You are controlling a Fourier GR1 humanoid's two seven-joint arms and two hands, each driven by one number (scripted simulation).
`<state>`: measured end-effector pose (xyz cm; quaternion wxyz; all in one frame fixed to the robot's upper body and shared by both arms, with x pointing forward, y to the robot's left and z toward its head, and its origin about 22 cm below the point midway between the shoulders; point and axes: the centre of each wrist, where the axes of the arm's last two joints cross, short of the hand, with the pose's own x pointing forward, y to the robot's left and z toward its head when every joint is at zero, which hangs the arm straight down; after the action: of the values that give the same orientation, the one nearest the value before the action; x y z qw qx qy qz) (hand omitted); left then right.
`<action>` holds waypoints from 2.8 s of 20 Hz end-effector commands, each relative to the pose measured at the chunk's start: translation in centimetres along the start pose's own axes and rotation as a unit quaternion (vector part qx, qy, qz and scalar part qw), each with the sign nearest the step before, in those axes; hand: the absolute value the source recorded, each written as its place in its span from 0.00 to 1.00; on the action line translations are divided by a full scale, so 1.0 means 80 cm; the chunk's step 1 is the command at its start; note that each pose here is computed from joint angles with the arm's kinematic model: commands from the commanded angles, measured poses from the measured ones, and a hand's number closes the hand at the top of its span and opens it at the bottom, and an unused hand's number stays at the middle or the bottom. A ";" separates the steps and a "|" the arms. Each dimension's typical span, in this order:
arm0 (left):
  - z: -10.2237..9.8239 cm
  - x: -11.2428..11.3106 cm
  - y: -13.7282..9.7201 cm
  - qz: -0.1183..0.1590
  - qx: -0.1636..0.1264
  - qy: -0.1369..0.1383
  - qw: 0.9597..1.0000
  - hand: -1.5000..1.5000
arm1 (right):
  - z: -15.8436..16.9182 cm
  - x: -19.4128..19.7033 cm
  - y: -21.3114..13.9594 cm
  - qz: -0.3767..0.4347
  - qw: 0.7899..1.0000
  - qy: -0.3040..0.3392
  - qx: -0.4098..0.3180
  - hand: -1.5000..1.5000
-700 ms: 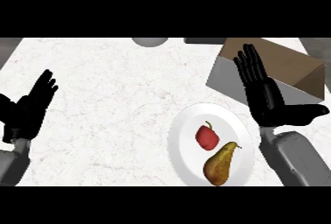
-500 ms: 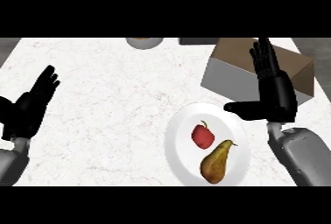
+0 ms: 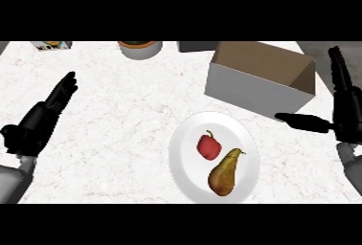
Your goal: Pick the bell pepper from the plate and place it in the cardboard box
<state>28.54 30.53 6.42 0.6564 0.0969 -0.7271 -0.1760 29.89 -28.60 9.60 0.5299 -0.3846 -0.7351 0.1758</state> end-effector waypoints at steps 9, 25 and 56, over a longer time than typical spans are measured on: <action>-0.001 0.009 -0.022 -0.010 -0.045 -0.041 0.998 0.50 | 0.040 0.051 -0.005 0.276 0.950 0.038 0.138 0.00; -0.014 0.022 -0.040 0.001 -0.076 -0.066 0.995 0.50 | 0.072 0.188 0.096 0.434 0.835 0.190 0.279 0.00; -0.012 0.011 -0.035 0.004 -0.054 -0.054 0.997 0.50 | 0.059 0.218 0.258 0.507 0.771 0.274 0.270 0.00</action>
<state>29.10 27.40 6.59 0.6174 0.0496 -0.7526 -0.2238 31.23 -3.61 5.41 0.6147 -0.5057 -0.2774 0.5381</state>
